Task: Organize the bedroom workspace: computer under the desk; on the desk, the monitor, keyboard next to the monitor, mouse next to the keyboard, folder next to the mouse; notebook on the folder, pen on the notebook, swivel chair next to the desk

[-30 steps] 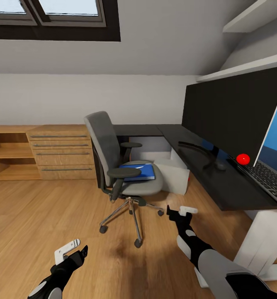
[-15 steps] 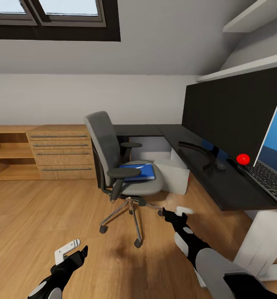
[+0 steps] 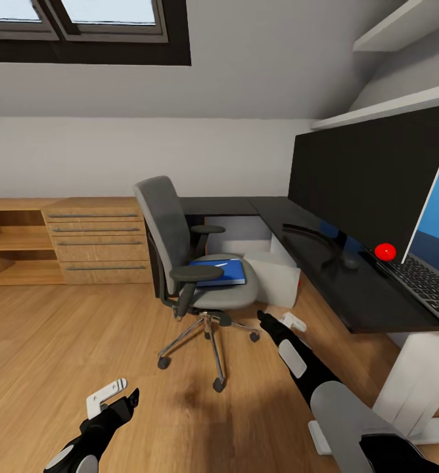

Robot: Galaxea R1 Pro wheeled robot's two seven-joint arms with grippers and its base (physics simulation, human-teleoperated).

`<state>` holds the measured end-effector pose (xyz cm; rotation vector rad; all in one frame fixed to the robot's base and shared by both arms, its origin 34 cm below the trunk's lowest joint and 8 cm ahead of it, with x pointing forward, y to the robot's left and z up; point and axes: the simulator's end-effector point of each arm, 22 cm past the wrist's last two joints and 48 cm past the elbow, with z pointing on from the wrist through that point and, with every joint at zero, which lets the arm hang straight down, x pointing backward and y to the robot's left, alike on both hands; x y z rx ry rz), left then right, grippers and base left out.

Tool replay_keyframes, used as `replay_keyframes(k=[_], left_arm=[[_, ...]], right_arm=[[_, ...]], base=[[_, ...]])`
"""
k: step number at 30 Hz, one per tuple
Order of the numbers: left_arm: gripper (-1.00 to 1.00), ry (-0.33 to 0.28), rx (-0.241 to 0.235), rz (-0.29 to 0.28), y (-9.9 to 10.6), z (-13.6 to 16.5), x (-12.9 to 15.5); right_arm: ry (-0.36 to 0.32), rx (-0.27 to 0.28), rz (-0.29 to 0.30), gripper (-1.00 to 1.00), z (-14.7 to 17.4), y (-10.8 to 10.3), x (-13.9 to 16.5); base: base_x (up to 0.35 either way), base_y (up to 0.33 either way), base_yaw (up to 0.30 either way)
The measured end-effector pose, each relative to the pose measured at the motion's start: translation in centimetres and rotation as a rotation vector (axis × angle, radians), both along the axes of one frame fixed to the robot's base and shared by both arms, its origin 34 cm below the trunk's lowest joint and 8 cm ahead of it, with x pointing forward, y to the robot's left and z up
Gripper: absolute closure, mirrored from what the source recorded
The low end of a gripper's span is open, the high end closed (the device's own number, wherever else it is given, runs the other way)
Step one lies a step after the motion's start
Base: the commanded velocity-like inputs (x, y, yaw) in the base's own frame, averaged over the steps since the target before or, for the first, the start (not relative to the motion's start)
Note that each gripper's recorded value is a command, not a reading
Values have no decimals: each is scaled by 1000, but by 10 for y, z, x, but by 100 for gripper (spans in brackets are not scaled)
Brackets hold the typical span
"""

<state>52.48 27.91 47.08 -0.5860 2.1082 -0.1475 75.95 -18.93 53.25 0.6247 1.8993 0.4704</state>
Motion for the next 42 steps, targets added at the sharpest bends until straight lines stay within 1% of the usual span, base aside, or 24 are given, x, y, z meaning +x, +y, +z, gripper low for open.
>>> replay_keyframes(k=[5, 15, 17, 18, 21, 27, 34, 42], left_arm=[[-100, 0, -3, -4, -3, -1, 0], [-100, 1, -3, -1, -1, -1, -1], [-100, 0, -3, 0, -1, -1, 0], [-100, 0, -2, 1, -1, -1, 0], [-100, 8, -2, 5, 1, -4, -2], [-100, 14, -1, 8, 2, -7, -3], [-100, 12, -3, 35, 15, -7, -4], [-100, 13, -2, 43, 18, -7, -4]], right_arm=[[-1, 26, -11, -100, 0, 0, 0], [-17, 33, -26, -100, 5, -5, 2], [-16, 34, -42, -100, 4, -14, 3], [-15, 36, -67, -100, 4, -30, 3], [-22, 46, -82, -100, 5, -42, 4], [-26, 50, -84, -100, 5, -45, 4], [-26, 51, -84, -100, 5, -46, 4], [-26, 51, -83, -100, 5, -45, 4]], base=[[60, 0, 0], [273, 0, 0], [139, 0, 0], [125, 0, 0], [240, 0, 0], [226, 0, 0], [191, 14, 0], [160, 58, 0]])
